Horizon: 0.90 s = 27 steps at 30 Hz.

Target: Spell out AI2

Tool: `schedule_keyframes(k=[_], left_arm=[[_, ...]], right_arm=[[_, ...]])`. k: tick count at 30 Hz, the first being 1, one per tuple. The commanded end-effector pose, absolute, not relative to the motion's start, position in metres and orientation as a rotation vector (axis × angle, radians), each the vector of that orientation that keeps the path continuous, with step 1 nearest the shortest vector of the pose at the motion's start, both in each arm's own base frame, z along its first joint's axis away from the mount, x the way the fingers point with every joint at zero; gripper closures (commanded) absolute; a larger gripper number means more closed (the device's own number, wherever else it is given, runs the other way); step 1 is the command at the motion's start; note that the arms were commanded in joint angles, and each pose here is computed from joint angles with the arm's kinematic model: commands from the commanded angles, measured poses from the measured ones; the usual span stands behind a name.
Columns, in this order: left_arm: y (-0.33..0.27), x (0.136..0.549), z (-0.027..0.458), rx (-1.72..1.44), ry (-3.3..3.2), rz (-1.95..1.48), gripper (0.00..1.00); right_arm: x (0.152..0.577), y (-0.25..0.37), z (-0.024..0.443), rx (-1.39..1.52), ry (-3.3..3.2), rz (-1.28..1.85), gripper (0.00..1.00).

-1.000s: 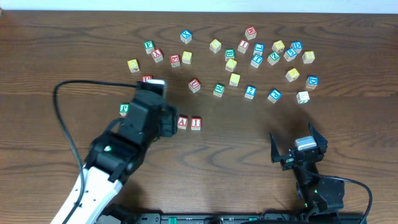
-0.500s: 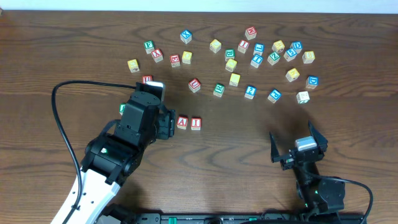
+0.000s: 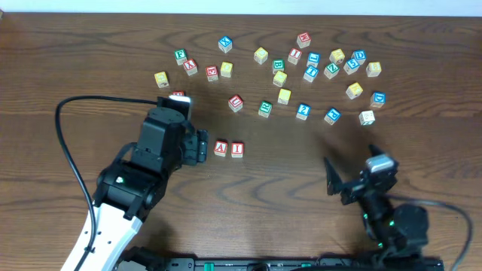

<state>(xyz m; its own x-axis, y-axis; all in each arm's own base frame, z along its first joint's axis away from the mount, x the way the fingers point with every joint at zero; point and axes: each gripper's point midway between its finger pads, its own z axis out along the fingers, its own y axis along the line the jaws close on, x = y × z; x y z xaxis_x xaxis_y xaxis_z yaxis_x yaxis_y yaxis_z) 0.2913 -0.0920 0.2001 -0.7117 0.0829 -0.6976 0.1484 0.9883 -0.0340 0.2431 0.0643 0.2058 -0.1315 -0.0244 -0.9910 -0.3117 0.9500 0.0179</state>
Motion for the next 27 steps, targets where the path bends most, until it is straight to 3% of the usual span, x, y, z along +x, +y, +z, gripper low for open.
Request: schedule_keyframes(k=[1, 2, 6, 18, 27], left_arm=[[-0.085, 0.294, 0.203, 0.141, 2.361, -0.109, 0.1], [-0.084, 0.295, 0.203, 0.137, 2.363, -0.117, 0.03], [-0.078, 0.296, 0.202, 0.108, 2.366, -0.111, 0.02], [-0.076, 0.296, 0.202, 0.1, 2.369, -0.106, 0.02], [-0.076, 0.297, 0.203, 0.099, 2.362, -0.107, 0.02]], right_arm=[[0.261, 0.064, 0.264, -0.219, 1.708, 0.271, 0.01], [0.269, 0.065, 0.274, -0.218, 1.739, 0.273, 0.01], [0.308, 0.073, 0.296, -0.222, 2.047, 0.3, 0.01], [0.385, 0.096, 0.267, -0.195, 2.427, 0.414, 0.01], [0.396, 0.073, 0.211, 0.099, 2.724, -0.033, 0.01]])
